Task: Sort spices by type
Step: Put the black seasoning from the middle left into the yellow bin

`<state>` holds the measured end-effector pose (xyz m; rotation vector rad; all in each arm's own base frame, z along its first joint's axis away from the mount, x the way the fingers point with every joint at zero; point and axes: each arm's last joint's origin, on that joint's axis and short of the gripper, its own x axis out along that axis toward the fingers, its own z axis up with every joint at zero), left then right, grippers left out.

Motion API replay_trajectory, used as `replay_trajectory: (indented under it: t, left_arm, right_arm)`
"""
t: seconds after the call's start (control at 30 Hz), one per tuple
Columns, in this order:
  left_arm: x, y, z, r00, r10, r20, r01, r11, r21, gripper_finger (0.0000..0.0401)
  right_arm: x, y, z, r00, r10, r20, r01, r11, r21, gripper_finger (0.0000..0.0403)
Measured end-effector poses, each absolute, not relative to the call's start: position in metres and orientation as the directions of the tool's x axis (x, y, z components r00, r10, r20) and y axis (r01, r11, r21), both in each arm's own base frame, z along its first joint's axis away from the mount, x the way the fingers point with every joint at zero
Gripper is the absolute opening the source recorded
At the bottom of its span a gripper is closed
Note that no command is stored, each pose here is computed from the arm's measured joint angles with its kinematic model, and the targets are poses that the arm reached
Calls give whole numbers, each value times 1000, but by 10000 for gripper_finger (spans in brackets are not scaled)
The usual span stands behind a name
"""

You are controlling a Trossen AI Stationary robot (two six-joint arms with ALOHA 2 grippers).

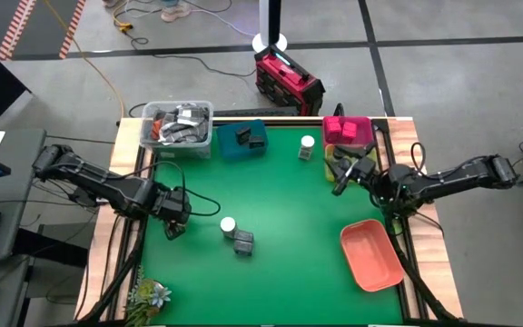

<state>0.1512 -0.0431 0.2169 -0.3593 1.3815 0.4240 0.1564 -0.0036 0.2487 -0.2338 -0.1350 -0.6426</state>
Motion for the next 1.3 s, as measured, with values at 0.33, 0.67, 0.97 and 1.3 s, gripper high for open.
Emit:
replay_trajectory:
  t: [0.33,0.67,0.97,1.3]
  left_arm:
    - [166,-39,255,276,125,-953,-451,893,-14,209]
    - [188,-14,273,445,194,-874,-432,902,-20,213]
    - [201,8,280,552,209,-807,-396,918,-33,214]
    - [226,18,288,696,223,-683,-310,951,-6,214]
  right_arm:
    - [182,-1,248,835,-534,133,550,803,-230,268]
    - [225,-5,248,857,-512,56,508,824,-251,268]
    - [254,-25,237,911,-411,-42,398,900,-178,268]
    - [268,-27,230,928,-368,-62,354,921,-165,268]
